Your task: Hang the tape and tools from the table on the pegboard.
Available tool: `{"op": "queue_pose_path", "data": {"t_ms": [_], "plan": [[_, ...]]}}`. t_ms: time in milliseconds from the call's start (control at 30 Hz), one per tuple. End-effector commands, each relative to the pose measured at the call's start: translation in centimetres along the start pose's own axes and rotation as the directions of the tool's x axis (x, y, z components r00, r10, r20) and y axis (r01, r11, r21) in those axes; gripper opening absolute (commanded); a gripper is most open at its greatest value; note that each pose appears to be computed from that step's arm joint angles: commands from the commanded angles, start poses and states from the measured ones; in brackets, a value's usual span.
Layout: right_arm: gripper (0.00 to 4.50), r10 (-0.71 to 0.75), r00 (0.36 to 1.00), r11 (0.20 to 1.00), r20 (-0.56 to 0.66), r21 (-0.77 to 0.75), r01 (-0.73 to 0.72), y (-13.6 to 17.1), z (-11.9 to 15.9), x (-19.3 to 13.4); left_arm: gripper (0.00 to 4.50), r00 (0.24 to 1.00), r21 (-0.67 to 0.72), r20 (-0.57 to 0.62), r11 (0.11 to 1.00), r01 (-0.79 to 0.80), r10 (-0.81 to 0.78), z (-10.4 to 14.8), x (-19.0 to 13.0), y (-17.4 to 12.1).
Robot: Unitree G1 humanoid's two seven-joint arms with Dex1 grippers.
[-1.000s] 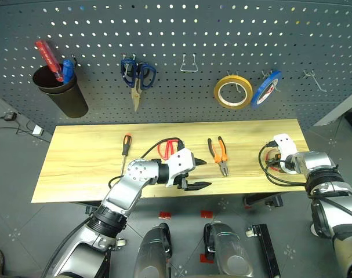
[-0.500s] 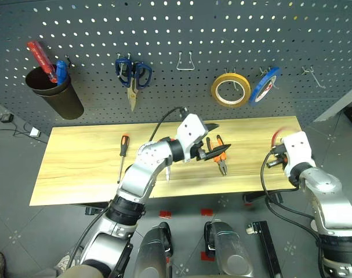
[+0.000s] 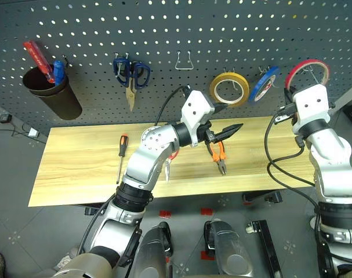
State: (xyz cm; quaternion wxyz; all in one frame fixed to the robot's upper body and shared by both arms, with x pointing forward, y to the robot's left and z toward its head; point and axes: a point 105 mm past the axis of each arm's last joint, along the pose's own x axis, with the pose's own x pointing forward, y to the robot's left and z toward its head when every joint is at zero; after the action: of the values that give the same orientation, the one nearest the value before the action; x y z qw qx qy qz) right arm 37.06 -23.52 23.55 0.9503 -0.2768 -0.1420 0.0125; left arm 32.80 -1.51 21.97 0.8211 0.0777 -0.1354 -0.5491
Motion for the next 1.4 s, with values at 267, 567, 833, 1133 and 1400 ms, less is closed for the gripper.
{"op": "queue_pose_path", "data": {"t_ms": [267,567,833,1133,1400], "plan": [[0.02,-0.146,0.989,0.987,0.014,0.067,0.145,-4.5,-0.1,0.9,3.50,0.992,0.030,0.052,0.993,0.116,-0.117,1.7,1.4,-1.9],[0.02,-0.005,1.000,0.874,-0.030,0.485,0.019,-2.6,-0.9,2.7,3.50,0.993,0.027,0.046,0.994,0.104,-0.106,1.2,1.5,-1.5],[2.20,0.072,0.989,0.928,-0.127,0.372,-0.020,1.0,-2.8,0.8,3.50,0.997,-0.035,-0.011,0.996,0.082,-0.082,-0.9,-0.4,-1.4],[4.47,0.274,0.920,0.898,-0.279,0.418,-0.140,9.4,-3.6,-3.3,3.50,0.944,0.029,-0.326,0.997,0.067,-0.054,-7.0,-8.5,-0.4],[4.47,0.473,0.774,0.807,-0.421,0.560,-0.188,17.6,-3.5,-4.7,3.50,0.835,0.062,-0.550,0.995,0.073,-0.027,-10.2,-15.8,0.1]]}}
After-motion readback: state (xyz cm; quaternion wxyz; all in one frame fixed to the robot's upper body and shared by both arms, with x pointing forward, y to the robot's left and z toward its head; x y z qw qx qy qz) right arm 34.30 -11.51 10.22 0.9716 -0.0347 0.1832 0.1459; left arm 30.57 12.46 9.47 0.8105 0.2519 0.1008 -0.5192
